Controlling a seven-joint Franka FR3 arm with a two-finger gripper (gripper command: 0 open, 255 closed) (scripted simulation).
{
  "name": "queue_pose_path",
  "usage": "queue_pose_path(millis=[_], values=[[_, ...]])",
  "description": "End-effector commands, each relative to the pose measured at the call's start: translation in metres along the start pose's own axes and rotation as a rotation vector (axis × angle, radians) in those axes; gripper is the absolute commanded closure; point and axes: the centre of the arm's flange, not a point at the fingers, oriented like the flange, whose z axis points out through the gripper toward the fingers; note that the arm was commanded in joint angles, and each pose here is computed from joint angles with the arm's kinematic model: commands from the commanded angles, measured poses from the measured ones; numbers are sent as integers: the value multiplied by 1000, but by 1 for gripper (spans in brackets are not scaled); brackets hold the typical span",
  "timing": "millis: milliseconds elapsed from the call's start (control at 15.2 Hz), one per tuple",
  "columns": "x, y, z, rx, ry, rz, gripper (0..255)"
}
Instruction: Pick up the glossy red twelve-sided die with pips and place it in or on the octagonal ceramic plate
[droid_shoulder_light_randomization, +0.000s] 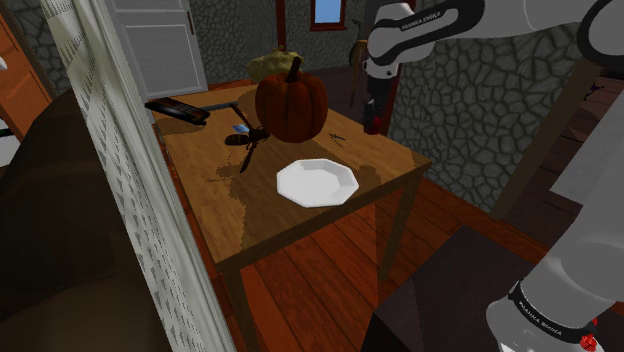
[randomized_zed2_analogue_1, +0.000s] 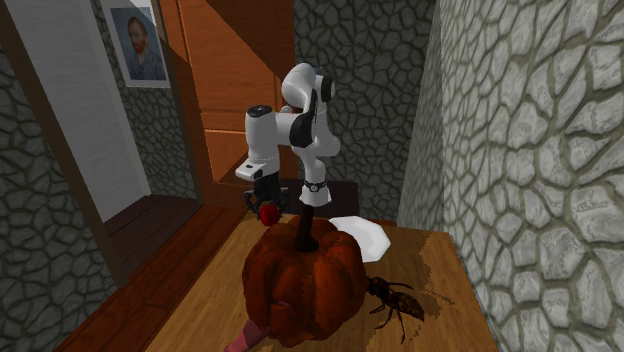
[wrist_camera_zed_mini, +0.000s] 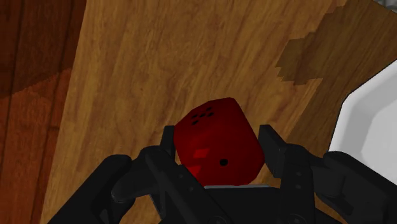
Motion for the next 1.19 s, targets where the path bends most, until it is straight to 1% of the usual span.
queue_pose_path(millis=[0,1122], values=[[3,-13,-2,0,0,0,255],[39,-234,0,0,0,0,255]])
